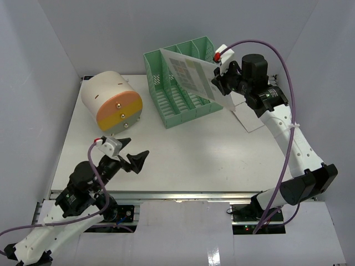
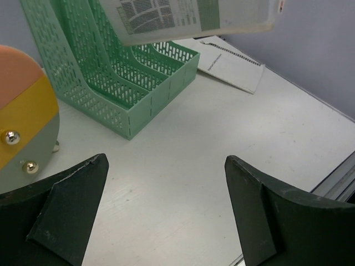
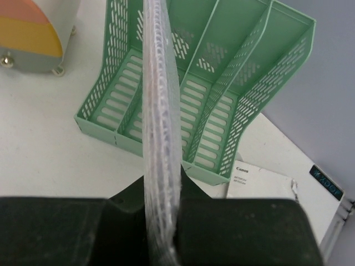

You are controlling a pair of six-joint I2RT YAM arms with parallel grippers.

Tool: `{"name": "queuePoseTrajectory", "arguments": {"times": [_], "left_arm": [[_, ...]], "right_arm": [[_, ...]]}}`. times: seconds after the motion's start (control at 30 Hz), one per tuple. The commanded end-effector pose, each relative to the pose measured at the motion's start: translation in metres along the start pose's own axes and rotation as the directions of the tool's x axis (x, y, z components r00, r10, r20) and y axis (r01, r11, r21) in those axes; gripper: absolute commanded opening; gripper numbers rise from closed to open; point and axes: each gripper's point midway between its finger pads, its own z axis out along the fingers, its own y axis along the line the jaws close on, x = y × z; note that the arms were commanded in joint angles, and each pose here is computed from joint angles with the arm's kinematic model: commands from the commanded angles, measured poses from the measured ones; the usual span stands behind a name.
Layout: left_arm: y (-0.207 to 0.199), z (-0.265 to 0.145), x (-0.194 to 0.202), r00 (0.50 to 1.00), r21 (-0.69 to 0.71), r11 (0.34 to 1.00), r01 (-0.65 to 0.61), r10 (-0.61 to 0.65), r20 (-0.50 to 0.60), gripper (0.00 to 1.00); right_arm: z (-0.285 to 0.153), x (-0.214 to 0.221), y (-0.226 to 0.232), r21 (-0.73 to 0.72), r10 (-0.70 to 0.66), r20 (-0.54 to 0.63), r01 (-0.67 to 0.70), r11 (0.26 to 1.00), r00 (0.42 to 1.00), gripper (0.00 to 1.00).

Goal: Organize the desk

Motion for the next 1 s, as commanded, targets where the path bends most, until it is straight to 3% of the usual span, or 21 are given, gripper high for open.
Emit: {"name": "queuePoseTrajectory", "arguments": {"times": [0.0, 0.03, 0.1, 0.17, 0.3, 0.47, 0.63, 0.8, 0.97], "left_arm": [[-0.034, 0.027, -0.034, 0.945, 0.215, 0.92, -0.326, 0.312, 0.097, 0.97], [-0.037, 0.039, -0.04, 0.901, 0.238, 0.869, -0.433, 0.416, 0.119, 0.98], [-0.045, 0.057, -0.044, 0.855, 0.272, 0.811, -0.518, 0.496, 0.149, 0.98], [-0.051, 0.075, -0.075, 0.756, 0.244, 0.716, -0.653, 0.603, 0.255, 0.98], [-0.059, 0.112, -0.103, 0.705, 0.226, 0.67, -0.707, 0.643, 0.3, 0.98], [-0.077, 0.137, -0.107, 0.717, 0.279, 0.663, -0.695, 0.606, 0.346, 0.97], [-0.093, 0.15, -0.086, 0.761, 0.385, 0.656, -0.649, 0.559, 0.331, 0.93], [-0.119, 0.152, -0.069, 0.828, 0.544, 0.628, -0.557, 0.469, 0.306, 0.79], [-0.126, 0.15, -0.055, 0.864, 0.604, 0.627, -0.492, 0.434, 0.253, 0.7]], "right_arm": [[-0.033, -0.025, 0.016, -0.099, -0.241, 0.07, 0.247, 0.964, 0.968, 0.08], [-0.04, -0.022, 0.021, -0.124, -0.311, 0.078, 0.319, 0.94, 0.947, 0.08], [-0.052, -0.013, 0.029, -0.153, -0.367, 0.075, 0.374, 0.915, 0.927, 0.08], [-0.065, -0.001, 0.037, -0.195, -0.457, 0.069, 0.462, 0.865, 0.887, 0.08], [-0.09, 0.021, 0.053, -0.27, -0.561, 0.066, 0.556, 0.786, 0.825, 0.08], [-0.111, 0.034, 0.067, -0.299, -0.639, 0.103, 0.637, 0.711, 0.762, 0.08], [-0.123, 0.034, 0.082, -0.319, -0.66, 0.172, 0.675, 0.666, 0.732, 0.08], [-0.122, 0.021, 0.083, -0.318, -0.663, 0.202, 0.689, 0.651, 0.721, 0.08], [-0.118, 0.015, 0.092, -0.337, -0.659, 0.231, 0.694, 0.636, 0.716, 0.08]]}}
